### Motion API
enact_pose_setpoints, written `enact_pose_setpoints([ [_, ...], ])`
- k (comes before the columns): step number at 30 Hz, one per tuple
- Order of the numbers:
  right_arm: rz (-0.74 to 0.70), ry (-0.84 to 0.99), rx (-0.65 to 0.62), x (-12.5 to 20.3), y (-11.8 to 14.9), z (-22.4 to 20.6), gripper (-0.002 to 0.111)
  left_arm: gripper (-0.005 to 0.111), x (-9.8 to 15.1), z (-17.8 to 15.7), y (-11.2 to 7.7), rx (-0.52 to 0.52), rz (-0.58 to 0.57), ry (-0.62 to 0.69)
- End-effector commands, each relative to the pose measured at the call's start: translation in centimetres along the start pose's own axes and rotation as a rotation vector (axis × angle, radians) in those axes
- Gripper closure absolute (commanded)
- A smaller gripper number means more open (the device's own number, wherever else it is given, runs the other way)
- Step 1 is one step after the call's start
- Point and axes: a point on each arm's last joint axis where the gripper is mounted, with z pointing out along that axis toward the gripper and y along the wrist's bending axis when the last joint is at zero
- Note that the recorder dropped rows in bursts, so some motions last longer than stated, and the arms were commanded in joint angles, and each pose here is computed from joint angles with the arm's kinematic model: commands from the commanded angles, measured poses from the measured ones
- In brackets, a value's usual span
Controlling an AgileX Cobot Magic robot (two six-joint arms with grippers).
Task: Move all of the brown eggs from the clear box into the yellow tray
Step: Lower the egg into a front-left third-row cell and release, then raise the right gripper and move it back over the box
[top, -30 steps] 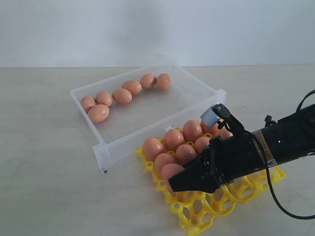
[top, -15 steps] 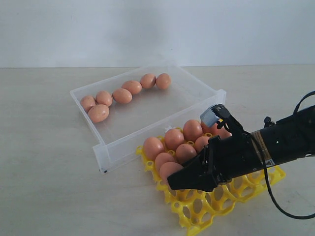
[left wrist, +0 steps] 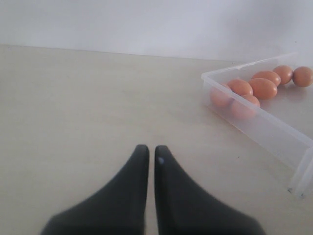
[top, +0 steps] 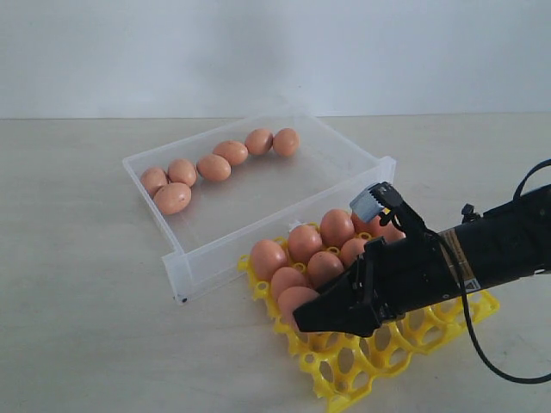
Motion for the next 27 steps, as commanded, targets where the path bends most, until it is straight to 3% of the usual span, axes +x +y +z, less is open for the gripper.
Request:
enact_pose_setpoints([
  [1,-0.008,0.001,-0.003,0.0,0.0,0.0,0.045,0.103,0.0,0.0,0.0,-0.002,-0.004,-0.005],
  [13,-0.003,-0.027,-0.007,-0.3,0.1,0.0,0.045,0.103,0.0,0.0,0.0,-0.002,-0.004,-0.005],
  [22,-0.160,-0.199,0.078,-3.5,1.6,-2.0,0.045,0.103,0.0,0.0,0.0,-0.002,-0.004,-0.005],
  [27,-0.179,-0.333,0.095,-5.4,2.7,-3.3,0.048,0.103,0.0,0.0,0.0,-0.002,-0.004,-0.005],
])
